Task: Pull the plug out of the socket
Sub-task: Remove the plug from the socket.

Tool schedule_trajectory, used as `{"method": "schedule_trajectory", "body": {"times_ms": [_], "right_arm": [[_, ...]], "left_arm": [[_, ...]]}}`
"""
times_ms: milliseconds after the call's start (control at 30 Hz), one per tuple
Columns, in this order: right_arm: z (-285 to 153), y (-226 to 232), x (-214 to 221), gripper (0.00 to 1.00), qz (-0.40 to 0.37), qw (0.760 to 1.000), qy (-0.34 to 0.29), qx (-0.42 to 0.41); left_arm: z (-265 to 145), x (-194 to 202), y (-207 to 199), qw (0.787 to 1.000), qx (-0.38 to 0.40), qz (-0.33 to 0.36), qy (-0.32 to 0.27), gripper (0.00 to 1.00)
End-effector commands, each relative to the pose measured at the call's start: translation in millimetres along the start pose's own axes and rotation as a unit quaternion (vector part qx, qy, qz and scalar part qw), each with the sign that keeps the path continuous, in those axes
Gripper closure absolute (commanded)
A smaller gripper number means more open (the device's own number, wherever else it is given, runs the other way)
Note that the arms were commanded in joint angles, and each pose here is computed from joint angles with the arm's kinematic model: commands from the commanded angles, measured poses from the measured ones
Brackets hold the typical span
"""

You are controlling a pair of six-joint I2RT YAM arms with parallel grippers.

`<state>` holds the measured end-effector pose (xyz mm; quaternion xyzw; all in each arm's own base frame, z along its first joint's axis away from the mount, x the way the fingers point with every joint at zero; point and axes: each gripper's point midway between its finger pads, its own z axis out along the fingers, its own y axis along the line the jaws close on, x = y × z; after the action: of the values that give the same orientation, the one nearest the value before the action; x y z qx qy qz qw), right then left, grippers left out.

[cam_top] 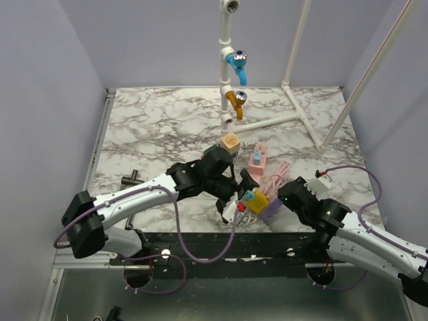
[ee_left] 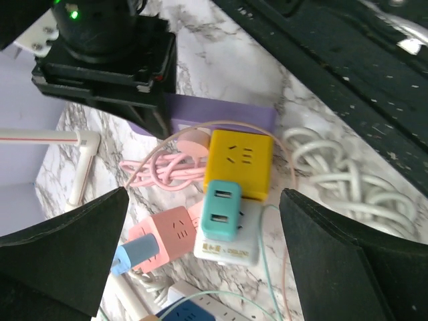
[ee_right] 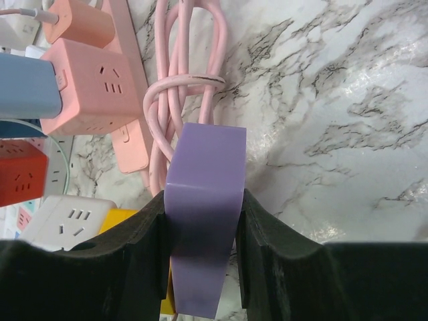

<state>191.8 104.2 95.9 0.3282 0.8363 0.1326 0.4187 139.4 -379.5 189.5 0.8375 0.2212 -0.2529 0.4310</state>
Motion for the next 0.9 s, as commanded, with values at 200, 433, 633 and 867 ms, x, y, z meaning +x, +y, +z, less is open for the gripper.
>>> {"method": "schedule_trajectory", "body": {"times_ms": [200,433,633,867], "right_arm": [[-8.4,53.4,-17.8,0.99,0.037,0.995,-0.022,-0.086],[-12.6,69.1,-17.8,0.99,0.043,0.992,-0.013,-0.114],[-12.5,72.6,-15.3,0.99,0.052,0.992,-0.006,-0.117],[-9.5,67.3,-10.6,0.99,0.062,0.992,-0.001,-0.111]], "left_arm": [[-0.4,5.6,-28.3,0.999,0.046,0.008,0.003,0.01],[18.9,19.1,-17.0,0.999,0.043,-0.016,0.023,0.01],[39.9,38.2,-16.3,0.998,0.023,-0.008,0.063,0.01],[52.0,62.8,-25.3,0.993,0.04,-0.021,0.109,0.01]]}}
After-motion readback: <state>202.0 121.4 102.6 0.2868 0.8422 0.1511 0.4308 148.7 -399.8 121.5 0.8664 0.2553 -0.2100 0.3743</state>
